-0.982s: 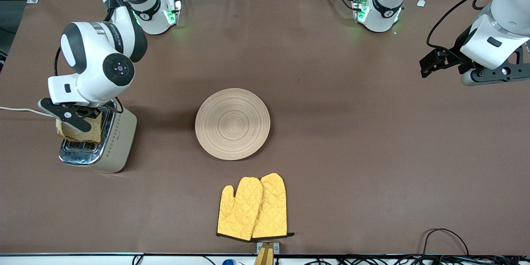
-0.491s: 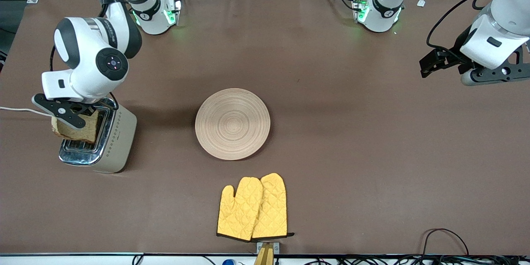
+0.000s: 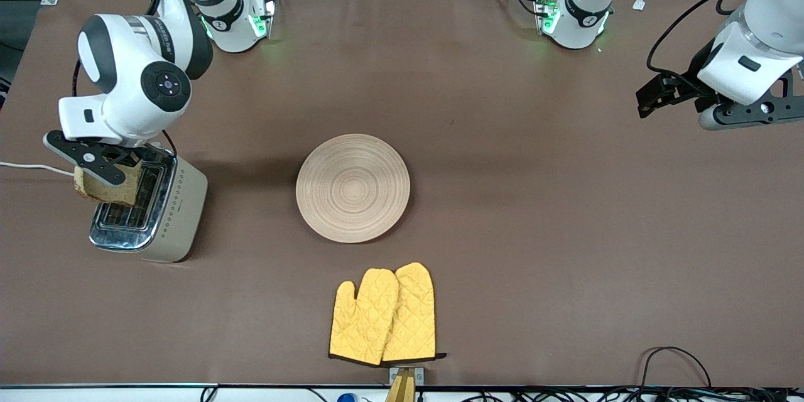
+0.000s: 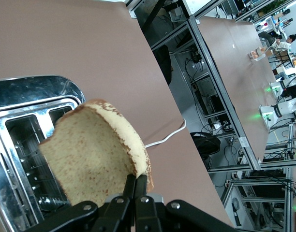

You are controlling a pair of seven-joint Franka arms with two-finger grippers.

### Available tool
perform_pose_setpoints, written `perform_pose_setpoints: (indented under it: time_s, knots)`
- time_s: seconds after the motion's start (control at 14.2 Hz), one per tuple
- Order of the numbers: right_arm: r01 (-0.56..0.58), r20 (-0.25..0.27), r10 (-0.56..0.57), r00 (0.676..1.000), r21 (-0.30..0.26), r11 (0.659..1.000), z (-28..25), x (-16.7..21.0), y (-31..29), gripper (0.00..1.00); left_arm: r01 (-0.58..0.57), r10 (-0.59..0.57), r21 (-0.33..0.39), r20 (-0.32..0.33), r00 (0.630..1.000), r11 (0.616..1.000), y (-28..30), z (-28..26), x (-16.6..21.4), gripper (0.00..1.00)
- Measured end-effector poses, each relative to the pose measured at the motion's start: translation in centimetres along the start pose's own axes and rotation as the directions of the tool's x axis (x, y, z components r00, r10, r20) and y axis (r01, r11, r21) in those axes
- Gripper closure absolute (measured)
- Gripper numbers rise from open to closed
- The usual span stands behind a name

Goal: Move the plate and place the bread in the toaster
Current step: 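Lower the bread into the toaster slot with the right gripper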

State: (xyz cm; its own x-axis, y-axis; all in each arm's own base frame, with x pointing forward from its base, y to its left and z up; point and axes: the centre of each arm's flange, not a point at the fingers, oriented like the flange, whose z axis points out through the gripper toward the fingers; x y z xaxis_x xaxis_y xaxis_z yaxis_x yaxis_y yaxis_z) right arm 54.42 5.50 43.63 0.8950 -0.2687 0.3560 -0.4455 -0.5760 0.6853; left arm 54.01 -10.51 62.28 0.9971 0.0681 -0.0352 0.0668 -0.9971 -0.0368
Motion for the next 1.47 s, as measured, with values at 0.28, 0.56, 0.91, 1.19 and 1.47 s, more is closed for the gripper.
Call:
perform_pose_setpoints:
  time_s: [0.28, 0.56, 0.91, 1.19, 1.47]
  knots:
    - [-0.051, -0.007, 0.051, 0.999, 0.006, 0.999, 0.1, -0.6, -1.3, 0.98, 0.0, 0.0, 0.0, 0.0, 1.0, 1.0, 0.0, 0.0, 0.0, 0.0]
    - [-0.058, -0.01, 0.058, 0.998, 0.012, 0.998, 0.7, -0.9, -2.7, 0.98, -0.001, 0.001, 0.0, 0.0, 1.0, 1.0, 0.0, 0.0, 0.0, 0.0]
    - [-0.067, -0.023, 0.068, 0.997, 0.048, 0.997, 1.5, -1.1, -5.1, 0.98, -0.001, 0.001, 0.0, 0.002, 1.0, 1.0, 0.1, 0.1, 0.0, 0.0]
    - [-0.077, -0.021, 0.078, 0.997, 0.055, 0.996, 2.5, -1.5, -6.7, 0.98, -0.002, 0.002, 0.0, 0.002, 1.0, 1.0, 0.1, 0.1, 0.0, 0.0]
    - [-0.068, -0.01, 0.068, 0.998, 0.046, 0.997, 3.8, -1.9, -8.0, 0.91, -0.003, 0.003, 0.0, 0.002, 1.0, 1.0, 0.1, 0.1, 0.0, 0.0]
